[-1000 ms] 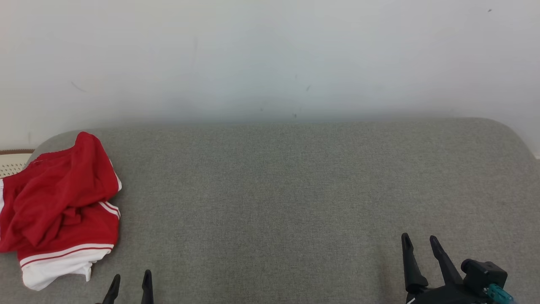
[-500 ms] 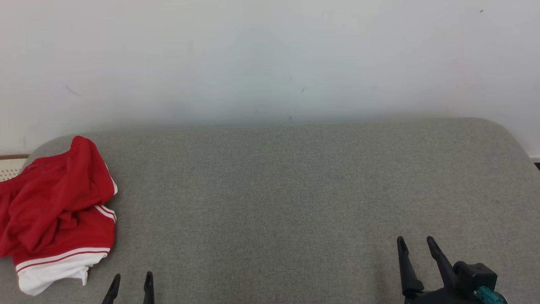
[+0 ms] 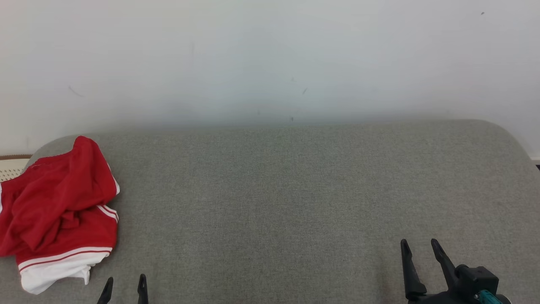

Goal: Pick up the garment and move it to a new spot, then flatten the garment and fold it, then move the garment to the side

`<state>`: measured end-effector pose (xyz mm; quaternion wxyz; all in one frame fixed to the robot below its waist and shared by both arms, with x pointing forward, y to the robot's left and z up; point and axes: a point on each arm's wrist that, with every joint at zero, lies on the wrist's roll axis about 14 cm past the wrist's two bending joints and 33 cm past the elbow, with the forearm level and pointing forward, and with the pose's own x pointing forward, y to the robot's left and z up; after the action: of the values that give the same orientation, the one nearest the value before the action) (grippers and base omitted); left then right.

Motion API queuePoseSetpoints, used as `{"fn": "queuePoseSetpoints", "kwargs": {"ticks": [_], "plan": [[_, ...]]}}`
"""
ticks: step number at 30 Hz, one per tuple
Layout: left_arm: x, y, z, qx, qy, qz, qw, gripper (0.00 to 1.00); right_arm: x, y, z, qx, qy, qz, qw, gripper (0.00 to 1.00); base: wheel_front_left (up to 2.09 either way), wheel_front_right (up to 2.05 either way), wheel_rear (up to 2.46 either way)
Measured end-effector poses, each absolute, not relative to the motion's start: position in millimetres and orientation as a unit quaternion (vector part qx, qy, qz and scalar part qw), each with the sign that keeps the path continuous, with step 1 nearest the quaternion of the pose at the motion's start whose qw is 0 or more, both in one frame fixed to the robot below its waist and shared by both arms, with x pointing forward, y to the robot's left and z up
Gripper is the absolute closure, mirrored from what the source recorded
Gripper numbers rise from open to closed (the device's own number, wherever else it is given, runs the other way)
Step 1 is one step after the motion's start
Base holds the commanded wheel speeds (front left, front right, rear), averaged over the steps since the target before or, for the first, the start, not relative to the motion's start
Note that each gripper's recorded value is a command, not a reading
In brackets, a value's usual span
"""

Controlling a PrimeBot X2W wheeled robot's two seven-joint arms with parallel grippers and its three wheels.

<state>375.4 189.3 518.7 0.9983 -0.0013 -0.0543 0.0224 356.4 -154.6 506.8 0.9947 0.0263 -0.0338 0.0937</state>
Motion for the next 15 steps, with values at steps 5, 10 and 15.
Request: {"fn": "queuePoseSetpoints", "kwargs": {"ticks": [5,10,15], "plan": [[373,192,517,-0.002,-0.052,0.026,0.998,0.0,358,-151,507,0.024,-0.034,0.099,0.994,0.0,0.0,0.0,0.0],[368,202,514,-0.001,-0.048,0.043,0.998,0.0,359,-129,506,0.023,-0.031,0.132,0.991,0.0,0.0,0.0,0.0],[359,222,512,-0.001,-0.045,0.074,0.996,0.0,363,-99,505,0.025,-0.029,0.173,0.984,0.0,0.0,0.0,0.0]]}}
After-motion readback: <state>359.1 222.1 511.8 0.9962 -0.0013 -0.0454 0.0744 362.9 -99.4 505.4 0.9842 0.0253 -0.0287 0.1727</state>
